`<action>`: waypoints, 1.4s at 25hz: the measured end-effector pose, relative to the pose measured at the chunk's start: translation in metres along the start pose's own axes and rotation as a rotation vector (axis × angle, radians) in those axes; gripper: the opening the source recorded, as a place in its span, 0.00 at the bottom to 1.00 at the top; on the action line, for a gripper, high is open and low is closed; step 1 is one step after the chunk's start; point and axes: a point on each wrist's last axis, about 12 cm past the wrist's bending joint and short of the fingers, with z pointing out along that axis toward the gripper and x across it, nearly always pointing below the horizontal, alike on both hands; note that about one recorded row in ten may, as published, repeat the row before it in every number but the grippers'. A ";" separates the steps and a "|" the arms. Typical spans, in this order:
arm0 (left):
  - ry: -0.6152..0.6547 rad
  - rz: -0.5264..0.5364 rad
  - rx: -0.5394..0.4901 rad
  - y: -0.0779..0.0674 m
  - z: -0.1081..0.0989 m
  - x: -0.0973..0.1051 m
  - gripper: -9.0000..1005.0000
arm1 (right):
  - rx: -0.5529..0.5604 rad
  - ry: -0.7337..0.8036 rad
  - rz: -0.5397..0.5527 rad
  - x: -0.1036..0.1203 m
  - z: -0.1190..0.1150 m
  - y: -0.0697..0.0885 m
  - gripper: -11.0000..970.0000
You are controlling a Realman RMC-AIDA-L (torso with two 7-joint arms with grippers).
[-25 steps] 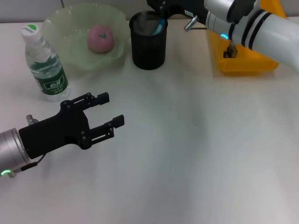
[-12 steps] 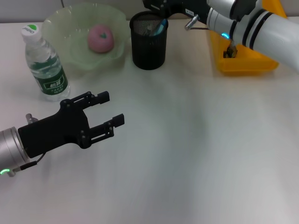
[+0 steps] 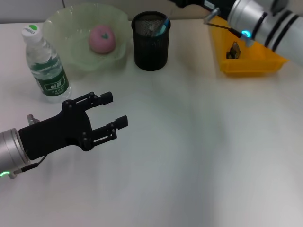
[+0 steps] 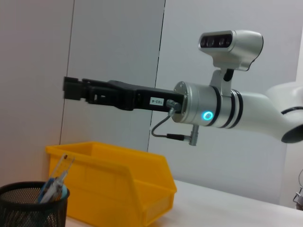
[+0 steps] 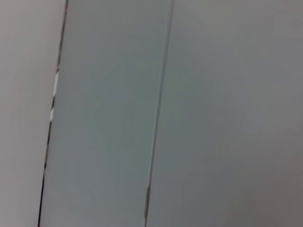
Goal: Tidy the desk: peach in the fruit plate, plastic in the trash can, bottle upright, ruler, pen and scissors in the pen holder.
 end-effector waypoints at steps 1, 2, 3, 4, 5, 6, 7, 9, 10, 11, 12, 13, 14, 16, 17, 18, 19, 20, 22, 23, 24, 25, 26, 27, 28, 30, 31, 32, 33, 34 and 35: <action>-0.002 0.000 0.002 0.000 0.000 0.000 0.74 | 0.015 -0.011 0.037 0.001 -0.006 -0.003 0.73; -0.006 0.002 0.006 -0.001 0.001 0.000 0.74 | 0.029 -0.018 0.068 0.002 -0.010 -0.005 0.75; -0.008 0.004 0.008 -0.001 0.001 -0.001 0.74 | 0.042 -0.027 0.105 0.003 -0.015 -0.008 0.77; -0.014 0.008 0.017 -0.002 0.001 -0.001 0.75 | 0.048 -0.031 0.133 0.004 -0.020 -0.009 0.80; -0.014 0.008 0.017 -0.002 0.001 -0.001 0.75 | 0.048 -0.041 0.165 0.006 -0.027 -0.010 0.82; -0.017 0.010 0.024 -0.003 0.002 -0.002 0.75 | 0.039 -0.055 0.203 0.008 -0.035 -0.010 0.82; -0.021 0.011 0.033 -0.003 0.003 -0.003 0.76 | 0.021 -0.068 0.235 0.009 -0.043 -0.008 0.82; -0.027 -0.003 0.049 -0.003 0.005 -0.005 0.76 | -0.065 -0.100 0.300 0.013 -0.070 0.001 0.82; -0.027 -0.003 0.049 -0.003 0.005 -0.005 0.76 | -0.065 -0.100 0.300 0.013 -0.070 0.001 0.82; -0.027 -0.013 0.052 -0.003 0.006 -0.005 0.77 | -0.104 -0.107 0.314 0.015 -0.080 0.005 0.82; -0.027 -0.025 0.056 -0.003 0.007 -0.006 0.77 | -0.135 -0.111 0.326 0.017 -0.091 0.009 0.82; -0.025 -0.033 0.060 -0.002 0.009 -0.007 0.77 | -0.177 -0.113 0.343 0.018 -0.101 0.014 0.82; -0.016 -0.047 0.071 -0.001 0.010 -0.007 0.78 | -0.241 -0.099 0.381 0.023 -0.122 0.021 0.82; 0.013 -0.066 0.101 0.000 0.014 -0.008 0.78 | -0.274 -0.086 0.401 0.026 -0.132 0.025 0.81; 0.027 -0.067 0.115 0.000 0.014 -0.008 0.78 | -0.302 -0.065 0.421 0.028 -0.141 0.027 0.81; 0.041 -0.065 0.128 0.000 0.015 -0.008 0.79 | -0.328 -0.041 0.433 0.032 -0.150 0.030 0.81; 0.056 -0.061 0.142 0.000 0.016 -0.008 0.79 | -0.370 0.009 0.437 0.037 -0.163 0.034 0.81; 0.056 -0.061 0.142 0.000 0.016 -0.008 0.79 | -0.370 0.009 0.437 0.037 -0.163 0.034 0.81; 0.069 -0.057 0.157 0.000 0.017 -0.008 0.79 | -0.411 0.088 0.420 0.045 -0.175 0.037 0.81; 0.069 -0.057 0.157 0.000 0.017 -0.008 0.79 | -0.433 0.131 0.404 0.048 -0.178 0.038 0.82; 0.076 -0.055 0.166 -0.001 0.018 -0.008 0.79 | -0.449 0.168 0.390 0.051 -0.181 0.039 0.82; 0.076 -0.055 0.166 -0.001 0.018 -0.008 0.80 | -0.469 0.211 0.373 0.054 -0.184 0.040 0.82; 0.076 -0.055 0.166 -0.001 0.018 -0.008 0.80 | -0.483 0.240 0.363 0.056 -0.186 0.040 0.82; 0.087 -0.055 0.175 -0.001 0.020 -0.007 0.80 | -0.494 0.263 0.351 0.058 -0.187 0.040 0.82; 0.087 -0.055 0.175 -0.001 0.020 -0.007 0.80 | -0.503 0.280 0.335 0.060 -0.188 0.040 0.81; 0.125 -0.055 0.181 -0.002 0.023 -0.003 0.80 | -0.519 0.296 0.300 0.062 -0.190 0.041 0.81; 0.125 -0.055 0.181 -0.002 0.023 -0.003 0.80 | -0.525 0.298 0.285 0.062 -0.190 0.042 0.81; 0.133 -0.055 0.185 -0.002 0.024 -0.003 0.80 | -0.529 0.300 0.273 0.063 -0.190 0.042 0.81; 0.143 -0.061 0.197 -0.002 0.025 -0.003 0.80 | -0.533 0.302 0.262 0.063 -0.191 0.042 0.81; 0.147 -0.062 0.200 -0.002 0.025 -0.003 0.80 | -0.537 0.303 0.249 0.063 -0.191 0.042 0.81; 0.158 -0.064 0.204 -0.002 0.023 -0.003 0.80 | -0.537 0.303 0.249 0.063 -0.191 0.042 0.81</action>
